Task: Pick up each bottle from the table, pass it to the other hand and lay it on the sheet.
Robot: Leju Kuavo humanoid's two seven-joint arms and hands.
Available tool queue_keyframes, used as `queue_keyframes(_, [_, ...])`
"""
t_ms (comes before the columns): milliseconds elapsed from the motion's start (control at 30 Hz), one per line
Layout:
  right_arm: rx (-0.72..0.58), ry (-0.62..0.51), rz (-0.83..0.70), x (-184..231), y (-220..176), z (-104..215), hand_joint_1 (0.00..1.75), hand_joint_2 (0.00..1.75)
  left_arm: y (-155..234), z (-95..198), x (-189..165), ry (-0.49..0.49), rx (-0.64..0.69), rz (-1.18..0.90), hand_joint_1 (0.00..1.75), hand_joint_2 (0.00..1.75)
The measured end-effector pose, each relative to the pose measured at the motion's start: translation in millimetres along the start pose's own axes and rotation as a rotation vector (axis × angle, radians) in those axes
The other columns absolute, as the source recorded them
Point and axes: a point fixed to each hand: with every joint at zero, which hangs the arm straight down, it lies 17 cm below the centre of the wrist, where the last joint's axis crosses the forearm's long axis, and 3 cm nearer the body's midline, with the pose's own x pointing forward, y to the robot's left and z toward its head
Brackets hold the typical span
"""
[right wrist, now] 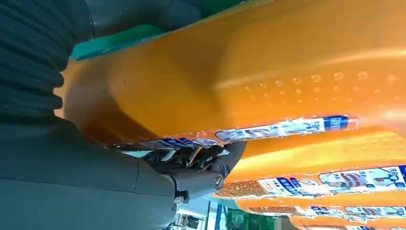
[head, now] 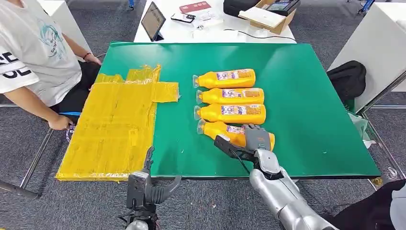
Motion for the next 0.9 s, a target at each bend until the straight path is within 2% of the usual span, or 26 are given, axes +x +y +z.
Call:
queue_keyframes(100, [-0.023,-0.04,-0.041,8,-1,3,1.75,1.75,1,0,-1,0.002,0.005,-0.002,0.0,1.75])
queue_keyframes(200, [-0.095,-0.144,-0.194,32,-13,13,1.75,1.75,5,1,-1,0.004,0.023,-0.001,0.0,1.75])
queue_keyframes(333, [-0.299,-0.301,-0.425,64,-45,47,1.75,1.75,8,1,1,-0.01,0.044,0.017,0.0,1.75])
queue_keyframes(433, [-0.426,-0.367,-0.573,73,-72,72,1.75,1.75,12,1,5,-0.028,0.069,0.037,0.0,1.75])
queue_keyframes(667, [-0.679,-0.425,-0.713,69,-122,111,1.75,1.75,11,-3,17,-0.032,0.079,0.148,0.0,1.75])
queue_keyframes(767, [-0.69,-0.434,-0.733,69,-123,115,1.75,1.75,0,-3,25,-0.012,0.021,0.287,0.0,1.75])
queue_keyframes(900, [-0.689,-0.437,-0.745,70,-121,117,1.75,1.75,-4,-4,38,-0.028,-0.006,0.347,0.0,1.75])
